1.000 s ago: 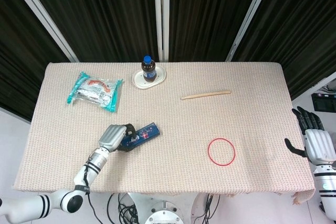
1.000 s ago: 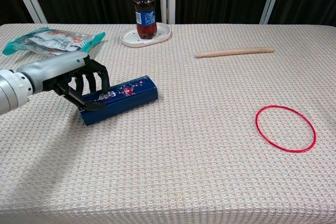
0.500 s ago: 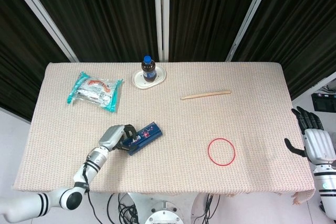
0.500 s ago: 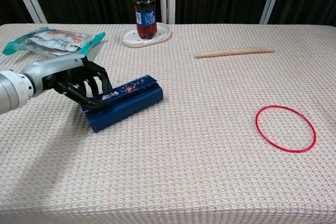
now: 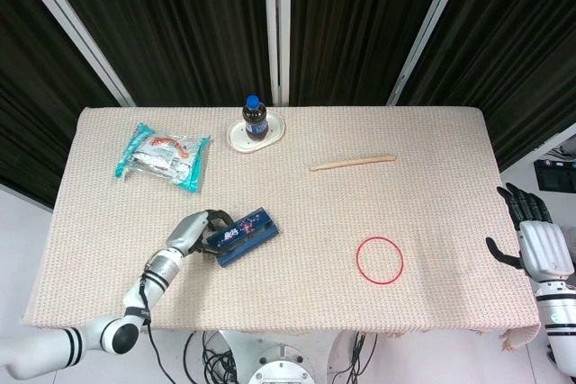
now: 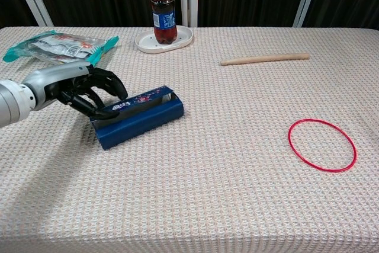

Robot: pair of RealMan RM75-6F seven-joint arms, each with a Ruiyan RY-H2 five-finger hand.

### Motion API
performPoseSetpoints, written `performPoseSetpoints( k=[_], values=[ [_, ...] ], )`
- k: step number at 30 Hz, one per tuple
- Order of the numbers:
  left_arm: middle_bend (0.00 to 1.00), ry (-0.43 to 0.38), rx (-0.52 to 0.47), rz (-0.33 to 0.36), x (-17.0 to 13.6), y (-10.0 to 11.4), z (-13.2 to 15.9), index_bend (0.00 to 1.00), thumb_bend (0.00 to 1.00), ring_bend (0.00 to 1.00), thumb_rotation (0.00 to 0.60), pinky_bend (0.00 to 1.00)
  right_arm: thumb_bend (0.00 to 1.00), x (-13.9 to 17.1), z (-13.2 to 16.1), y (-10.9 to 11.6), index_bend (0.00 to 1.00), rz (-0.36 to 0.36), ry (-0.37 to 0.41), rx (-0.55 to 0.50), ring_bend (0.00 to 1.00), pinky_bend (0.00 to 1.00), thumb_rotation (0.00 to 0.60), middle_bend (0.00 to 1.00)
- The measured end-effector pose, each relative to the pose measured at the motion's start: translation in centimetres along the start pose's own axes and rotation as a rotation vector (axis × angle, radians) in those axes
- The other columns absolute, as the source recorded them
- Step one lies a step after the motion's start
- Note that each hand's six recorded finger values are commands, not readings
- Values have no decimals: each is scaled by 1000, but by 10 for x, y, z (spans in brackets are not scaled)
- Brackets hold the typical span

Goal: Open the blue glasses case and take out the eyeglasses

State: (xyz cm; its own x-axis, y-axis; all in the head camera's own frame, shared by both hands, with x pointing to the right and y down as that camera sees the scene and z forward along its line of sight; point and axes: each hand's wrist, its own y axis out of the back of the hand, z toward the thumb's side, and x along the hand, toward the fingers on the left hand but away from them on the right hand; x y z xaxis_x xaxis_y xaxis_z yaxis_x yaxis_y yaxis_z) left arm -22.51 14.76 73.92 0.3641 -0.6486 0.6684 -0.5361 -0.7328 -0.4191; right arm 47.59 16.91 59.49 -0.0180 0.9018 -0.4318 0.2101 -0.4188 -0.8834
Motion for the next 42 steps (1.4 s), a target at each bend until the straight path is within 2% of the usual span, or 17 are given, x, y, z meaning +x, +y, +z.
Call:
performPoseSetpoints(
  k=[3,6,9,15,18,21,23,28,33,37,42],
  values=[
    [114,-9,34,43,2,4,-1,222,472,21,600,175,283,0,0,0,0,0,-1,-2,0,0,600,0],
    [94,-22,97,116,4,12,-1,195,461,2,600,150,283,0,0,0,0,1,-1,-2,0,0,600,0],
    [90,-32,180,206,6,20,-1,176,460,0,600,137,286,0,0,0,0,2,0,-4,0,0,600,0],
    [104,-61,283,364,0,41,5,173,462,0,600,137,287,0,-1,1,0,-2,-1,-14,0,0,600,0],
    [153,-73,301,378,-4,47,8,173,476,3,600,141,288,0,-1,1,0,-4,0,-13,0,0,600,0],
    [192,-106,307,357,-10,49,13,173,488,31,600,162,290,0,0,1,0,-4,1,-11,0,0,600,0],
    [221,-152,312,319,-15,46,21,173,497,57,600,182,290,0,0,1,0,-7,1,-10,0,0,600,0],
    [321,-280,348,131,-25,18,41,173,530,71,600,190,292,0,1,1,0,-8,2,-8,0,0,600,0],
    [328,-392,435,-65,-30,-23,59,173,530,71,600,178,294,0,0,1,0,-10,0,-11,0,0,600,0],
    [328,-427,455,-105,-25,-39,66,170,531,68,600,158,294,0,0,2,0,-14,-1,-18,0,0,600,0],
    [327,-467,492,-117,-18,-50,75,166,530,44,600,149,296,-1,-2,3,0,-15,-5,-22,0,0,600,0]
  ],
)
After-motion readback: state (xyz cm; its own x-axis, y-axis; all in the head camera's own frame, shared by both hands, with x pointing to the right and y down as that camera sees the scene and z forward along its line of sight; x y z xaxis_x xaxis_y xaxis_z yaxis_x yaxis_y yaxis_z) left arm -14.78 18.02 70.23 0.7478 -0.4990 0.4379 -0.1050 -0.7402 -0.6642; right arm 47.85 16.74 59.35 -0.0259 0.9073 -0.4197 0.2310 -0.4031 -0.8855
